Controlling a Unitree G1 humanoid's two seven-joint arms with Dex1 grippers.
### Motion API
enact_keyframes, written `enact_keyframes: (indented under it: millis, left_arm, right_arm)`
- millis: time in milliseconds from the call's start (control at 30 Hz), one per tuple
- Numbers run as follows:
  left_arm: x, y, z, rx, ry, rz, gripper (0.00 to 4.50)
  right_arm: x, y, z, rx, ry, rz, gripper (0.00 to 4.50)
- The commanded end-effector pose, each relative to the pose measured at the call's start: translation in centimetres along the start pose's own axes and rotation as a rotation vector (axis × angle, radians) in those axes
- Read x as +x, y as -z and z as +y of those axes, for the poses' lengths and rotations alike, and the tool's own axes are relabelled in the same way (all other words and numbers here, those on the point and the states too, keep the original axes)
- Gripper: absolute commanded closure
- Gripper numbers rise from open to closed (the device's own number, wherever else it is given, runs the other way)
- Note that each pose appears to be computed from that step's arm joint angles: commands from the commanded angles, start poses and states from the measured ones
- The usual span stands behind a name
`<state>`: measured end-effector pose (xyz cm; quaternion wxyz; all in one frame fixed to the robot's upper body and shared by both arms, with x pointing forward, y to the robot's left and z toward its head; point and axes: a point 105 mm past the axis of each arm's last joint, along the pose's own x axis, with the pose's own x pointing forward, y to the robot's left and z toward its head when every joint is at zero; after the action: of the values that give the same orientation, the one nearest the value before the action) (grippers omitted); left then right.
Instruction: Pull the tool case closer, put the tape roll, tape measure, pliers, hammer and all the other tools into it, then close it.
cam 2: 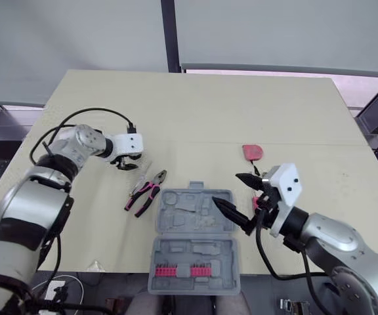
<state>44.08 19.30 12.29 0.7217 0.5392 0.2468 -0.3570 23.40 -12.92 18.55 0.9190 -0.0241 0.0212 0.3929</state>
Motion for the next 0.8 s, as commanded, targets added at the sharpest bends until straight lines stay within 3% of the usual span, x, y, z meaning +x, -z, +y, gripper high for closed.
enact_keyframes:
  millis: [33, 133, 333, 367, 800]
  left_arm:
    - [-0.1, -0.3, 0.8, -0.004, -0.047, 0.019, 0.74]
    - [0.2, -0.1, 0.3, -0.040, -0.024, 0.023, 1.54]
    - [0.2, -0.4, 0.2, -0.095, -0.016, -0.019, 4.31]
    - [0.1, -0.6, 0.4, -0.112, -0.023, -0.034, 4.46]
    - [-5.0, -2.2, 2.8, -0.234, 0.079, -0.304, 4.46]
  right_arm:
    - [-0.6, -1.6, 0.6, -0.044, 0.014, -0.062, 0.00]
    - [-0.8, -1.7, 0.6, -0.045, 0.031, -0.059, 0.00]
    - [-0.9, -1.5, 1.0, -0.040, 0.020, -0.044, 0.00]
    - [-0.9, -1.5, 1.1, -0.039, 0.013, -0.040, 0.00]
    - [-1.1, 0.3, 3.0, -0.047, -0.139, 0.063, 0.00]
